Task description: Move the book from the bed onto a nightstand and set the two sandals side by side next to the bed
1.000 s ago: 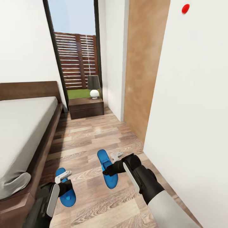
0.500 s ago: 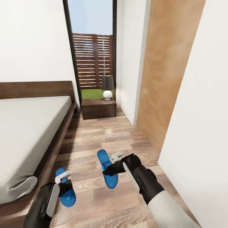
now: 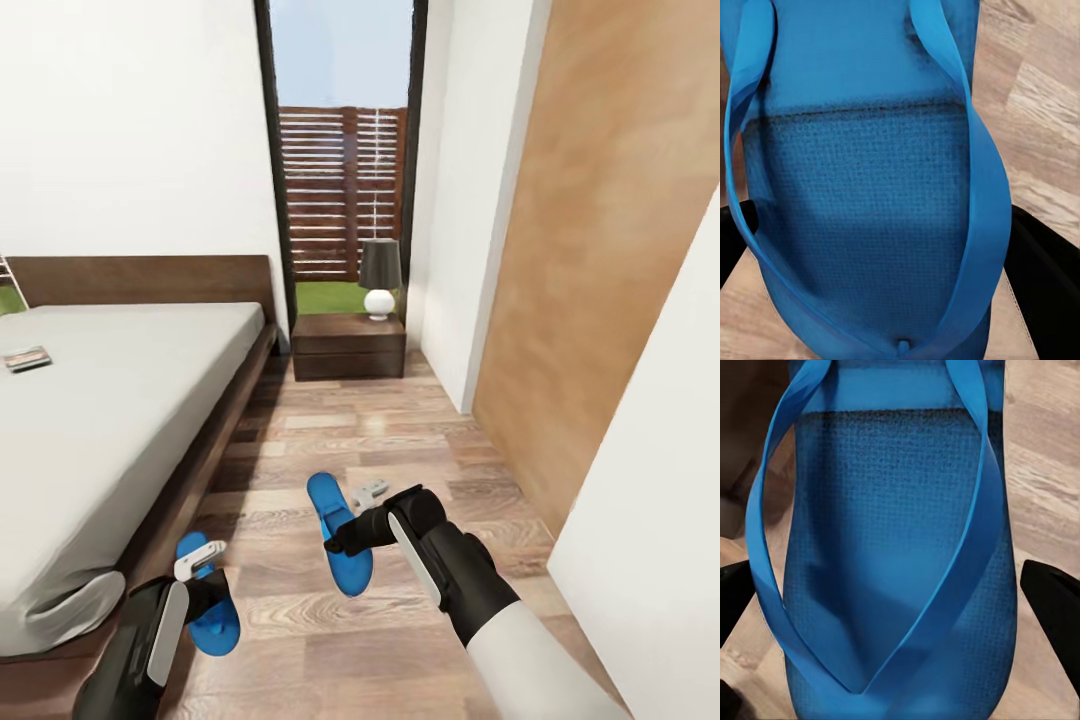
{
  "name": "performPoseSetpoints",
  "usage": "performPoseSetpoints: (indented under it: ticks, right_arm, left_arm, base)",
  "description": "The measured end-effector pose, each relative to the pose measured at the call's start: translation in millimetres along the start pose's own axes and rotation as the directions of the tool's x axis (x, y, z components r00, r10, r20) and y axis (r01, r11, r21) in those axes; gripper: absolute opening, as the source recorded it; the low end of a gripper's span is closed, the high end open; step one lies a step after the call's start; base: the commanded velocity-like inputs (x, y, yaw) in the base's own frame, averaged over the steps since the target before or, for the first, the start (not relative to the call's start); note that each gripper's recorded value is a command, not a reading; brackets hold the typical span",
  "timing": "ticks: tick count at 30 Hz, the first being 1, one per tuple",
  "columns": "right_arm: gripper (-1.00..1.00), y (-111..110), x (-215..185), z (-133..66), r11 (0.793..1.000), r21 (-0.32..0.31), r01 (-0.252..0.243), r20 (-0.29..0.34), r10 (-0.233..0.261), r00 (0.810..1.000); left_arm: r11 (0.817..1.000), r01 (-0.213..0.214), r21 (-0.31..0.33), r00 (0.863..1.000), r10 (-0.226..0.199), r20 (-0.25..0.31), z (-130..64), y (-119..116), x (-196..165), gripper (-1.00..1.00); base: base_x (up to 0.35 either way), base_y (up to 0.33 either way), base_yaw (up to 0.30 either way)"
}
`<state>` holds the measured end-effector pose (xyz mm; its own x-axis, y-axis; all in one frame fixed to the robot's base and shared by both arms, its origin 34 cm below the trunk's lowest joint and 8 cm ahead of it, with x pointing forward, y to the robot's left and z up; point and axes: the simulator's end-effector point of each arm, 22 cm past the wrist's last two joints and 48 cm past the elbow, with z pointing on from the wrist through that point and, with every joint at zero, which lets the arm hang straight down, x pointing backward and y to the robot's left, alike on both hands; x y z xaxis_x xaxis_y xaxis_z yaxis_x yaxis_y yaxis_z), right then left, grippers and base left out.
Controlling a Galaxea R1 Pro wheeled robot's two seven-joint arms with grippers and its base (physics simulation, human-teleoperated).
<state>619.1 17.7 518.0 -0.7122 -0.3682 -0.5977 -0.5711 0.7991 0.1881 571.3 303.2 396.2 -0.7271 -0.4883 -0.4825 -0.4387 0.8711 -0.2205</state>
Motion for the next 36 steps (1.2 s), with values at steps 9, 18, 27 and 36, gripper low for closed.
performPoseSetpoints:
  ticks: [9,18,27,36]
  right_arm:
    - [-1.00,-0.2,0.5,0.3,1.000,0.000,0.000,-0.002,0.000,1.000]
    - [-1.00,-0.3,0.7,0.3,1.000,0.001,0.000,-0.002,0.000,1.000]
    - [-1.00,-0.1,0.8,0.4,1.000,0.001,0.001,-0.003,-0.001,1.000]
    - [-1.00,0.0,0.8,0.4,1.000,0.001,0.001,-0.003,-0.001,1.000]
  left_arm:
    - [1.000,0.003,-0.001,1.000,-0.003,-0.025,5.2,0.2,10.9,-1.00]
    - [1.000,0.002,-0.002,0.999,-0.002,-0.032,6.5,0.5,13.8,-1.00]
    - [1.000,-0.028,0.007,0.996,0.028,-0.082,16.2,-7.5,37.1,-1.00]
    - [0.994,-0.098,0.052,0.991,0.102,-0.088,24.5,-40.0,56.5,-1.00]
  base:
    - [0.328,-0.131,0.279]
    - [0.328,-0.133,0.282]
    - [0.320,-0.161,0.282]
    - [0.315,-0.172,0.282]
